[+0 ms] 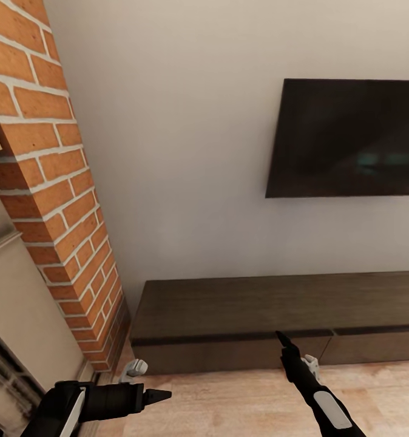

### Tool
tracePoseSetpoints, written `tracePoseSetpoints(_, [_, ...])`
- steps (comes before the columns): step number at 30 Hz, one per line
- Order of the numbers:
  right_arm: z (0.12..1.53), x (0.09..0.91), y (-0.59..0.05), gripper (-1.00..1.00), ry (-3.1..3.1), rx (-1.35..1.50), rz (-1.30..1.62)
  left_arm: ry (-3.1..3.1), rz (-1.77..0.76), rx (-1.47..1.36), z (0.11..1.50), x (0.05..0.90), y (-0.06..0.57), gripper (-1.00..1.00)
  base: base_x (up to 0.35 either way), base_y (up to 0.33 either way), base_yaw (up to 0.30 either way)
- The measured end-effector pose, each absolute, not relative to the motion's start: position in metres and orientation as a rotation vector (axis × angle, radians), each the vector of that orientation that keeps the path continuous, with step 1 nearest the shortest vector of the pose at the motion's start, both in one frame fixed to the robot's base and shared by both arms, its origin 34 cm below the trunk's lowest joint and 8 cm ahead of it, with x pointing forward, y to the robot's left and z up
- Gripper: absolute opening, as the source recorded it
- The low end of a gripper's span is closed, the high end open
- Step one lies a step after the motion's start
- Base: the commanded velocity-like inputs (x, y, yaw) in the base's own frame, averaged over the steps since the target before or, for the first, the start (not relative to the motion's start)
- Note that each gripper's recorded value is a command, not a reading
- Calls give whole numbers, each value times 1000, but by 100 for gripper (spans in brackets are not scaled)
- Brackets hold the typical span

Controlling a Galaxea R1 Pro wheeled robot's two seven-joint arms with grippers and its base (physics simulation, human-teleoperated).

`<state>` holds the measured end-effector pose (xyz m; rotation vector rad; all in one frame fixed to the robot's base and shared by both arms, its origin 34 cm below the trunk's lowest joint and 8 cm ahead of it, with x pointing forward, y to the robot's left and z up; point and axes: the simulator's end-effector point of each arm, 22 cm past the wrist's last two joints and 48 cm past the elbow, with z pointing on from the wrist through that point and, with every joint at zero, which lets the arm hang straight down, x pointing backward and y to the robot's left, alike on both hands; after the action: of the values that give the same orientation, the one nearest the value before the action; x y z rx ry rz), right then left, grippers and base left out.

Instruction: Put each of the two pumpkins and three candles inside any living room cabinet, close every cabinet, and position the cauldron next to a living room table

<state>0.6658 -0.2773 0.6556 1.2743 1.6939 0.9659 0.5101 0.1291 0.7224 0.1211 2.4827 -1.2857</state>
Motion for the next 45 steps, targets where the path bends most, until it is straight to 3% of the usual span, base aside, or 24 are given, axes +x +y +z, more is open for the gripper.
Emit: tracePoseSetpoints(45, [582, 663, -276, 100, 1667, 1231, 968, 2456, -1275, 148, 641, 505, 129, 100, 0, 0, 0])
